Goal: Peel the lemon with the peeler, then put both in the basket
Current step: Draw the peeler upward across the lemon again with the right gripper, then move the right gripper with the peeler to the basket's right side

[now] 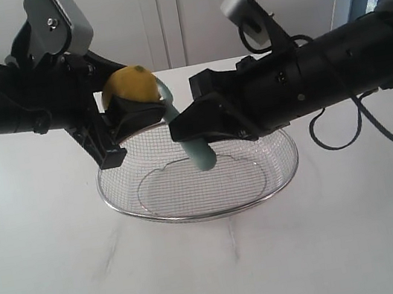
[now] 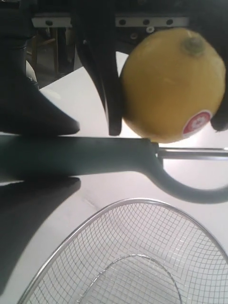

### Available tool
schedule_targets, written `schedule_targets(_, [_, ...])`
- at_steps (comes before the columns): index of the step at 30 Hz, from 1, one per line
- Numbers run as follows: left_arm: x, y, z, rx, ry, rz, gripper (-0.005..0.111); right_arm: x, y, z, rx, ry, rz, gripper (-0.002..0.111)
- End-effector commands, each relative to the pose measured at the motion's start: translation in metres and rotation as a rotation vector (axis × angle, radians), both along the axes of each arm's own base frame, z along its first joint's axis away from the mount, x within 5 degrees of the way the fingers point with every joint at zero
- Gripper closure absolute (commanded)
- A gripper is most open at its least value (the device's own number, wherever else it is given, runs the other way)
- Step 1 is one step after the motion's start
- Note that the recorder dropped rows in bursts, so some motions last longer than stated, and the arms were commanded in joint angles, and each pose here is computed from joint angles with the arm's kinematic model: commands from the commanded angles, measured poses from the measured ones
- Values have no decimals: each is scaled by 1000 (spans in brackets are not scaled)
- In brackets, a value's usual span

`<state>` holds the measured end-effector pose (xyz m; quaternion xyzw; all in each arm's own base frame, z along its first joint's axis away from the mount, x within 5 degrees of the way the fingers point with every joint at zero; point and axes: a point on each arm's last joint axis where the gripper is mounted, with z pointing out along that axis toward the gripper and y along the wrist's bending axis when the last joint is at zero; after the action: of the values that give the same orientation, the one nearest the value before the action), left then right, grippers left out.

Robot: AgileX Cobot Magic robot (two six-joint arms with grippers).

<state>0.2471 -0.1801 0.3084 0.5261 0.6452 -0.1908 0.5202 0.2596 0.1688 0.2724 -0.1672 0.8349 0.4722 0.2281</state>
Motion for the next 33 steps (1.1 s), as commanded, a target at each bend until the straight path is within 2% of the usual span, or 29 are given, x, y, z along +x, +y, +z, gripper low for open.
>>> schedule_targets(1, [-3, -2, 3, -28, 15, -10, 107, -3, -2, 9, 11, -32, -9, 108])
schedule_targets(16, [-3, -2, 3, -28, 15, -10, 107, -15, -8, 31, 24, -115, -12, 108])
schedule_targets(22, [-3, -2, 3, -28, 15, -10, 107, -26, -14, 48, 17, -197, -16, 108])
schedule_targets(26, [-3, -2, 3, -28, 15, -10, 107, -41, -24, 68, -15, -295, -55, 108])
schedule_targets(33, [-3, -2, 3, -27, 14, -11, 107, -62, -47, 89, -155, -417, -159, 108])
